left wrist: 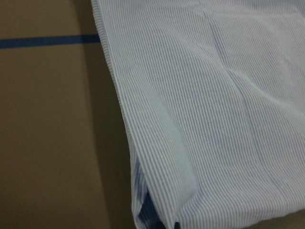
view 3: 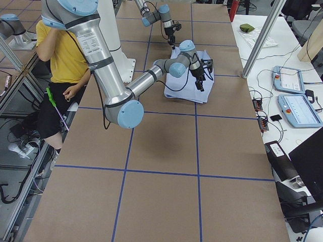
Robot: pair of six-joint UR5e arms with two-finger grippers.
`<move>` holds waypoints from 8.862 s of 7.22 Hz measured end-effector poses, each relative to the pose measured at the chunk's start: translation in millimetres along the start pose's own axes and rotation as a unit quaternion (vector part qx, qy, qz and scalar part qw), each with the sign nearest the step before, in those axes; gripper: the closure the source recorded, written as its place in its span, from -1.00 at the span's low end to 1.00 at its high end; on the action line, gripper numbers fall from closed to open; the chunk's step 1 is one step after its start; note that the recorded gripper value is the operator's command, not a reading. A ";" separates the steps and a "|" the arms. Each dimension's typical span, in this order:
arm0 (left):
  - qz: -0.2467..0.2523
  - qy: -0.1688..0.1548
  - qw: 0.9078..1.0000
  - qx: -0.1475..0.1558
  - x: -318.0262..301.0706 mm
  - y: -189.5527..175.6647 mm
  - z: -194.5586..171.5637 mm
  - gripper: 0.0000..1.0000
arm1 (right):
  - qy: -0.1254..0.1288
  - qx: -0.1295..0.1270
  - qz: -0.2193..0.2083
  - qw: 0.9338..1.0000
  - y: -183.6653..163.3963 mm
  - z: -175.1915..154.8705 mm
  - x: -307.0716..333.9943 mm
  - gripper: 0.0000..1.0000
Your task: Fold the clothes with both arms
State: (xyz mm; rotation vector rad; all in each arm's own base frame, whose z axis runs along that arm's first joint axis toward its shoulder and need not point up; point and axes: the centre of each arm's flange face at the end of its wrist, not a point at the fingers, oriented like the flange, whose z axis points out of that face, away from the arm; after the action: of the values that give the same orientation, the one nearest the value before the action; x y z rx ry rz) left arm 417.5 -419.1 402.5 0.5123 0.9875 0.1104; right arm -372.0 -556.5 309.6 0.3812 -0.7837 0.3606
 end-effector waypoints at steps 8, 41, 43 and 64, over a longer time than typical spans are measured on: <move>0.054 -0.193 0.977 0.066 -108.2 -270.2 106.2 -0.98 | -0.044 -0.009 0.027 0.999 39.3 -29.2 -41.6 -1.00; -0.186 0.076 0.979 0.041 70.0 -2.8 -13.9 -0.74 | 0.040 0.026 0.254 0.966 210.8 27.2 -181.6 1.00; -0.258 0.076 0.963 0.028 99.5 40.1 -0.5 -0.30 | 0.040 0.026 0.255 0.966 210.7 27.0 -181.7 1.00; -0.264 0.238 0.933 -0.061 191.0 107.1 -175.2 1.00 | -0.025 -0.051 0.131 0.990 351.5 -259.3 -84.4 1.00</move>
State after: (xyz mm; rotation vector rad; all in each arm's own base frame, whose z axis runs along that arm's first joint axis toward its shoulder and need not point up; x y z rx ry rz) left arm 394.9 -201.2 227.4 0.0863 1.5547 -0.1972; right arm -426.9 -145.5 148.4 0.1917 -0.8994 0.5562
